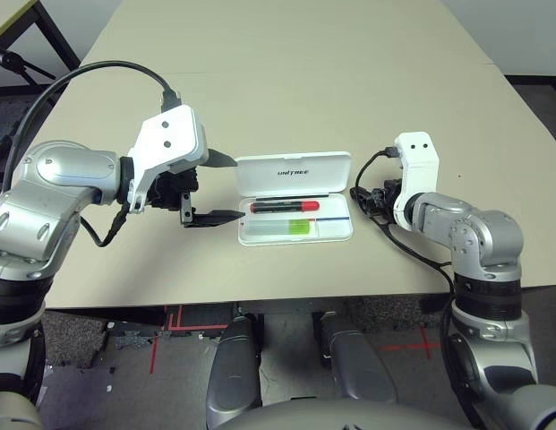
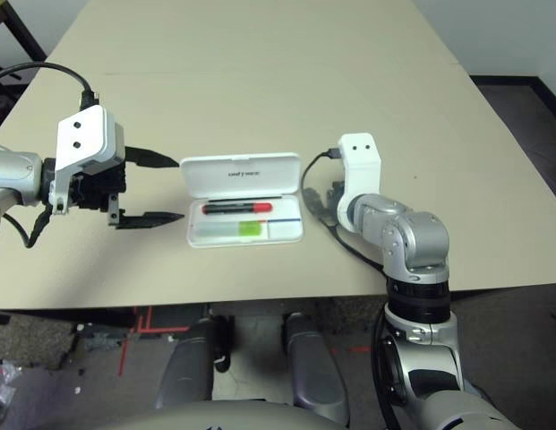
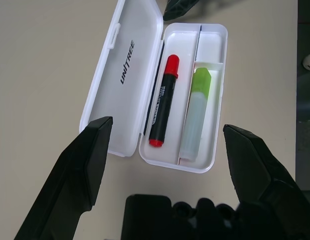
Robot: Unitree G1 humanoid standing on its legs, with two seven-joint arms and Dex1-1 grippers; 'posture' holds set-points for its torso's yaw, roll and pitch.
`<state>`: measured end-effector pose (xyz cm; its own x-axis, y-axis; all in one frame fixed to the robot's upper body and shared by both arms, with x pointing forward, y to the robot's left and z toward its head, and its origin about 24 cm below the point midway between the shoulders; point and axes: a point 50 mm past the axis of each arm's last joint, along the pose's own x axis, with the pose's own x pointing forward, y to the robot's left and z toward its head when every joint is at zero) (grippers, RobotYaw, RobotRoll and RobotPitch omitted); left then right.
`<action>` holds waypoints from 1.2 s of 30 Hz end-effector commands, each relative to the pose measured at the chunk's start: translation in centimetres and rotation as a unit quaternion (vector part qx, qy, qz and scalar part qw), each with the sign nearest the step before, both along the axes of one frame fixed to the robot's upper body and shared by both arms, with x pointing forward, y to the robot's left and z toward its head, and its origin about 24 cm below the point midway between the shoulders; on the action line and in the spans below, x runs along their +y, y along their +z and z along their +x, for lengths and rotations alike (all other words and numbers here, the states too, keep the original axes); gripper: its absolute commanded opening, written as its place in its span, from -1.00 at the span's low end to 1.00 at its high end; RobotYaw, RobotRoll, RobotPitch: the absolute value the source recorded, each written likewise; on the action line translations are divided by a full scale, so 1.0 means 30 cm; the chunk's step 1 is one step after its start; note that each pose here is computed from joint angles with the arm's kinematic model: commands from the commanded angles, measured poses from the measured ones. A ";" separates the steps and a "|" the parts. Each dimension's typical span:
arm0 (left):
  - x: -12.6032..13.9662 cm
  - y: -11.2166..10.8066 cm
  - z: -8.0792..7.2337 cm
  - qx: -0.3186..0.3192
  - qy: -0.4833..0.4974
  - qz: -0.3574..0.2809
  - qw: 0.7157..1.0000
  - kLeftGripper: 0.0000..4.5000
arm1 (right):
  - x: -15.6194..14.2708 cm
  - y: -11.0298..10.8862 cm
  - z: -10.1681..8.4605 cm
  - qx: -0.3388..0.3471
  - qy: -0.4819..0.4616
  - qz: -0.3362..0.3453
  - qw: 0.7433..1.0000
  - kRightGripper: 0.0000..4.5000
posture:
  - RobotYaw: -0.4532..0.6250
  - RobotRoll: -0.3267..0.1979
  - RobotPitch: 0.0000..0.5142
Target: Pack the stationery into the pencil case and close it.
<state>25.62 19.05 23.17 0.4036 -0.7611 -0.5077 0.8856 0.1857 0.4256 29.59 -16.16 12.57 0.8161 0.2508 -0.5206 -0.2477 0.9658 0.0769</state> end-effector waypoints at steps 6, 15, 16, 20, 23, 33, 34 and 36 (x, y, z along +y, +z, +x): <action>-0.008 -0.010 -0.002 -0.002 -0.003 0.009 1.000 0.99 | -0.019 -0.031 -0.043 0.051 0.023 -0.019 0.998 1.00 | -0.27 0.25 -0.31; -0.017 -0.017 0.002 -0.002 -0.008 0.006 1.000 1.00 | -0.021 -0.034 -0.054 0.056 0.034 -0.021 0.998 0.92 | -0.27 0.25 -0.31; -0.018 -0.017 0.003 -0.002 -0.009 0.006 1.000 1.00 | -0.021 -0.035 -0.054 0.056 0.034 -0.021 0.998 0.83 | -0.27 0.25 -0.31; -0.018 -0.022 0.003 -0.001 -0.009 0.006 1.000 1.00 | -0.029 -0.036 -0.052 0.051 0.031 -0.026 0.998 0.25 | -0.26 0.25 -0.30; -0.018 -0.024 0.002 0.000 -0.009 0.007 1.000 1.00 | -0.040 -0.032 -0.049 0.049 0.033 -0.032 0.998 -0.26 | -0.26 0.25 -0.30; -0.012 -0.023 -0.001 0.001 -0.005 0.008 1.000 1.00 | -0.069 0.024 -0.054 0.003 0.170 -0.084 0.982 -0.86 | -0.25 0.25 -0.30; -0.012 -0.023 -0.001 0.001 -0.004 0.008 1.000 1.00 | -0.078 0.036 -0.052 -0.004 0.190 -0.093 0.977 -0.86 | -0.25 0.25 -0.30; -0.011 -0.023 -0.001 0.002 -0.003 0.009 1.000 1.00 | -0.089 0.062 -0.048 -0.028 0.235 -0.109 0.965 -0.86 | -0.25 0.25 -0.29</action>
